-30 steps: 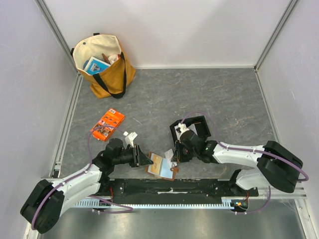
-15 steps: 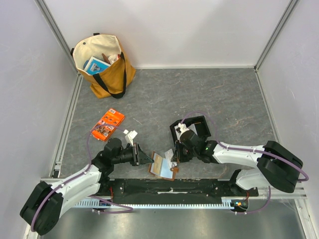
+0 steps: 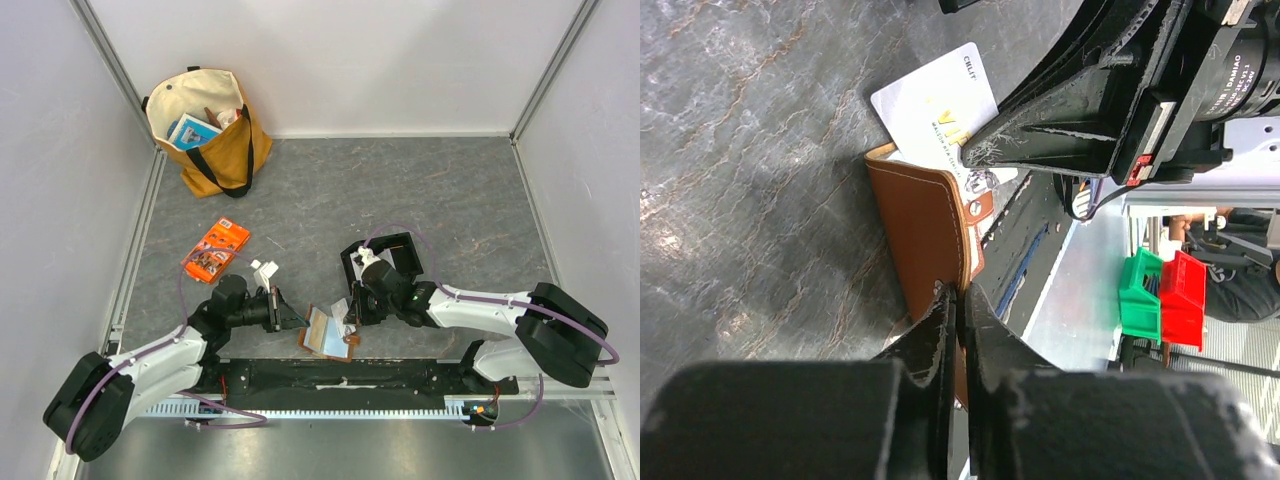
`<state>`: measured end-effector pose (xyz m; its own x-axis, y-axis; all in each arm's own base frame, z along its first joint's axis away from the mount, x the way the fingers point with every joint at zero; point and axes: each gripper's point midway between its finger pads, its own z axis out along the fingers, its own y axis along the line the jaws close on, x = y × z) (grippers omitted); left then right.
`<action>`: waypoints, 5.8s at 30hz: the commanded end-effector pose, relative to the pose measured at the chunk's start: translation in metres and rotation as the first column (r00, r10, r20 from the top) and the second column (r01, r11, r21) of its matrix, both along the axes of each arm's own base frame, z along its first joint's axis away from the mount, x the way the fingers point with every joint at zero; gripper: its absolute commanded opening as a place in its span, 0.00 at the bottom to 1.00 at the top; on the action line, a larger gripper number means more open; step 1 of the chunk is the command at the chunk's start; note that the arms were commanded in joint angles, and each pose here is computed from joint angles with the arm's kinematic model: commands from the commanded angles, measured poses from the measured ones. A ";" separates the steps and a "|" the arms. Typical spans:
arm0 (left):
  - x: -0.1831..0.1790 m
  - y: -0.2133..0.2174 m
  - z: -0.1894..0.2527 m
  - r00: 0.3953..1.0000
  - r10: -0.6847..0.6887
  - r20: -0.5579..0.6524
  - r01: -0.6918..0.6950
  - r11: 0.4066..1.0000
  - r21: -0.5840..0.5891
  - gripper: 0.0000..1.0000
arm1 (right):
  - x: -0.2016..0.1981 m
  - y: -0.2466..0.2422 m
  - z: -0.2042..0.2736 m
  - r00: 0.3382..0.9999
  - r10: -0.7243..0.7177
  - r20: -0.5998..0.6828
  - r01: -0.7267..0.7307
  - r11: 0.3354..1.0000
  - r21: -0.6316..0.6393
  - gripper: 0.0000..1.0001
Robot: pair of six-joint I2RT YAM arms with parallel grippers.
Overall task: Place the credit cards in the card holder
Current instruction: Insert the credit card into the card slot.
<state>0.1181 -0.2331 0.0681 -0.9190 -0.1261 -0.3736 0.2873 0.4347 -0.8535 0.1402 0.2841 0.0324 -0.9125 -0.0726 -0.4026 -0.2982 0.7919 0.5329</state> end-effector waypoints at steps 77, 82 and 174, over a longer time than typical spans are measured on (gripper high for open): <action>0.011 -0.027 0.000 0.999 0.031 0.025 -0.035 0.987 0.160 0.02 | 0.042 -0.039 0.073 0.938 -0.256 0.233 0.255 0.966 0.037 0.00; 0.015 -0.028 0.006 0.996 0.092 0.020 -0.094 0.985 0.146 0.02 | 0.042 -0.018 0.108 0.915 -0.329 0.233 0.296 0.941 0.163 0.00; 0.016 0.035 -0.056 0.927 0.368 0.068 -0.361 0.832 0.421 0.02 | -0.014 0.027 0.032 0.973 -0.231 0.021 0.217 0.941 0.260 0.00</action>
